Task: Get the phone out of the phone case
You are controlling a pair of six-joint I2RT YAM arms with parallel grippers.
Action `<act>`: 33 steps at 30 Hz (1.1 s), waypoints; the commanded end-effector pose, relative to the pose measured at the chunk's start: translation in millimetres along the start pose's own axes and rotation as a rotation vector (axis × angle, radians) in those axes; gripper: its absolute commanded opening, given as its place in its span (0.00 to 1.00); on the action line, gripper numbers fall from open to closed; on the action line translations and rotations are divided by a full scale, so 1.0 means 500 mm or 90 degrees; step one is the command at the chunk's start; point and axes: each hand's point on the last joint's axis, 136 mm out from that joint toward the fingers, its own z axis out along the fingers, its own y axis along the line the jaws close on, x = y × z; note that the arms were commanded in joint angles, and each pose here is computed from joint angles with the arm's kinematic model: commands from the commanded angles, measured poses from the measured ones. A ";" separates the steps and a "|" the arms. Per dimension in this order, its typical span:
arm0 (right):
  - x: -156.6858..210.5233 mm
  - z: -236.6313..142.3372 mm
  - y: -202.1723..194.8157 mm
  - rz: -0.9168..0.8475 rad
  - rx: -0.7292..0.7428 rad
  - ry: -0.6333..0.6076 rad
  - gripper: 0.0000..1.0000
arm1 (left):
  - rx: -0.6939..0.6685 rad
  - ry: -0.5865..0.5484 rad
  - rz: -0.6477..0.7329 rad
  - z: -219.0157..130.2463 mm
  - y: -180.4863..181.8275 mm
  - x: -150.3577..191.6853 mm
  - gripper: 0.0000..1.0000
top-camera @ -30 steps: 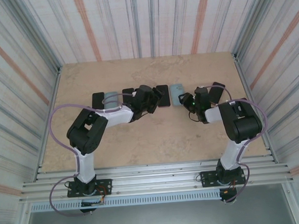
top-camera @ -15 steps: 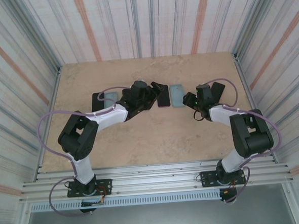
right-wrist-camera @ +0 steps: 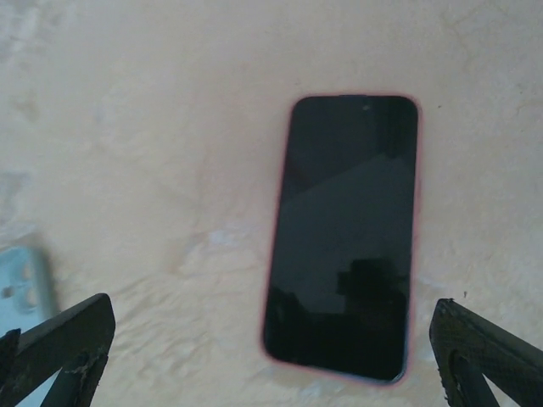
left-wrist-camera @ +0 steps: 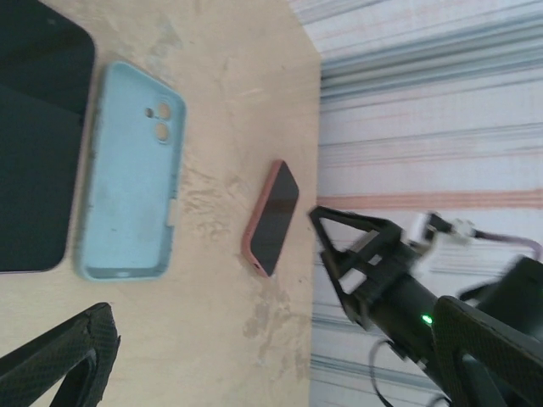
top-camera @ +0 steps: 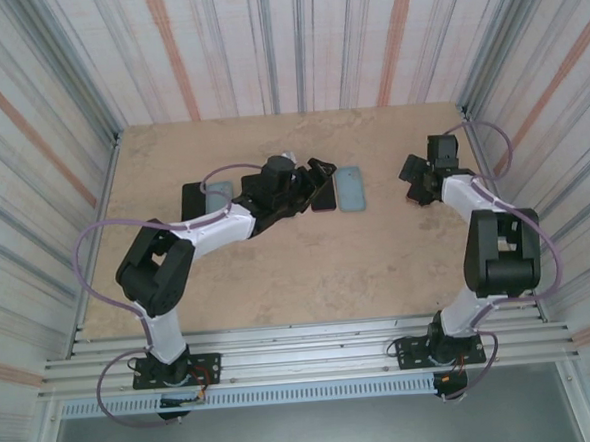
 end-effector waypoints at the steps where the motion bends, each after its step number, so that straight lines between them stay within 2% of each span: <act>1: 0.036 0.034 -0.035 -0.044 0.043 0.069 0.98 | 0.035 0.015 0.019 0.010 -0.030 0.005 0.99; 13: 0.039 0.107 -0.064 -0.050 0.077 0.135 0.99 | 0.041 0.030 0.007 0.018 -0.018 0.007 0.99; 21: 0.048 0.129 -0.059 -0.041 0.054 0.179 0.95 | 0.045 0.039 0.003 0.023 -0.021 0.008 0.99; 33: 0.090 0.155 -0.075 -0.087 0.101 0.249 0.88 | 0.040 0.037 -0.001 0.019 -0.015 0.000 0.99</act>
